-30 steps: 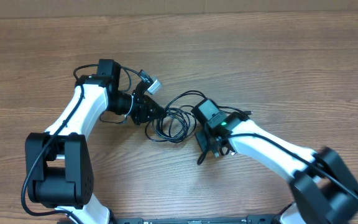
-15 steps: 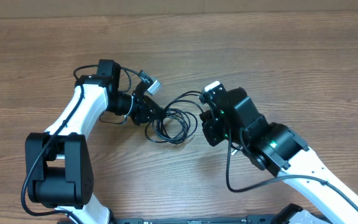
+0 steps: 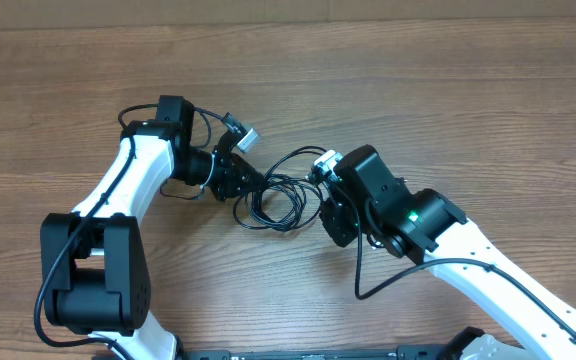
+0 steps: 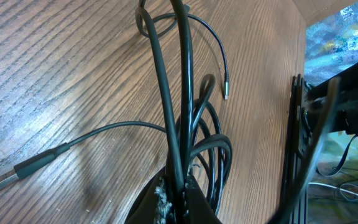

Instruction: Untangle cables

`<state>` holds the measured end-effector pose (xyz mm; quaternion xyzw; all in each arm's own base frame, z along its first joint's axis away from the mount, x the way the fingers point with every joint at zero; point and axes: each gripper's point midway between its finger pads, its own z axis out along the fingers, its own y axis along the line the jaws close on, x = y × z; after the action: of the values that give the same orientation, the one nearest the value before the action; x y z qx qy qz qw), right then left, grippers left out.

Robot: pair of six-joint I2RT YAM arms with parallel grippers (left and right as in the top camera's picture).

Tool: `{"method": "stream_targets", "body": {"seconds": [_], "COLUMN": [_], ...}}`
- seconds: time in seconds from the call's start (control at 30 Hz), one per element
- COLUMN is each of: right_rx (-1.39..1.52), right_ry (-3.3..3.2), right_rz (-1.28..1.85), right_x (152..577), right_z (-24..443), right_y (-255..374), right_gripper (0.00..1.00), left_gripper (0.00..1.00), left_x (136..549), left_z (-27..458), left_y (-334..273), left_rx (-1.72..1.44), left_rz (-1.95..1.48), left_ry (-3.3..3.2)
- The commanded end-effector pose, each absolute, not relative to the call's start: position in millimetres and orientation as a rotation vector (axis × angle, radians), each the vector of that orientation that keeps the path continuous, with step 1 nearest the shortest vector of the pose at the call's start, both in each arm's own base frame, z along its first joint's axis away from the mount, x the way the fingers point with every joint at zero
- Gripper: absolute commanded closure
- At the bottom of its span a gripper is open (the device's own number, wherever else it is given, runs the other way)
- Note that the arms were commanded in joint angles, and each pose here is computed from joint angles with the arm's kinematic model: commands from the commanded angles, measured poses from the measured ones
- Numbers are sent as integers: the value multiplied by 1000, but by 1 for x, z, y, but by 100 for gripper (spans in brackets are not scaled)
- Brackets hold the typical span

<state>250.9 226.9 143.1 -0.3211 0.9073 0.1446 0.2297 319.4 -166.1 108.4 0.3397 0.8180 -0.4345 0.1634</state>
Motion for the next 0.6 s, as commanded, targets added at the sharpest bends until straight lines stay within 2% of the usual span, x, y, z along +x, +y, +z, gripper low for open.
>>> {"method": "stream_targets", "body": {"seconds": [0.0, 0.17, 0.57], "right_rx": [-954, -996, -812], "right_ry": [2445, 2456, 2755], "right_rz": [585, 830, 784], "right_x": [239, 214, 213], "right_z": [153, 160, 102], "right_y": [249, 268, 262], "right_gripper": [96, 96, 96], "left_gripper": [96, 96, 96], "left_x": [320, 328, 329], "left_z": [112, 113, 124], "left_y": [-168, -168, -175], "left_rx": [926, 861, 827], "left_rz": [-1278, -1278, -1362], "left_ry": [2330, 2349, 2295]}}
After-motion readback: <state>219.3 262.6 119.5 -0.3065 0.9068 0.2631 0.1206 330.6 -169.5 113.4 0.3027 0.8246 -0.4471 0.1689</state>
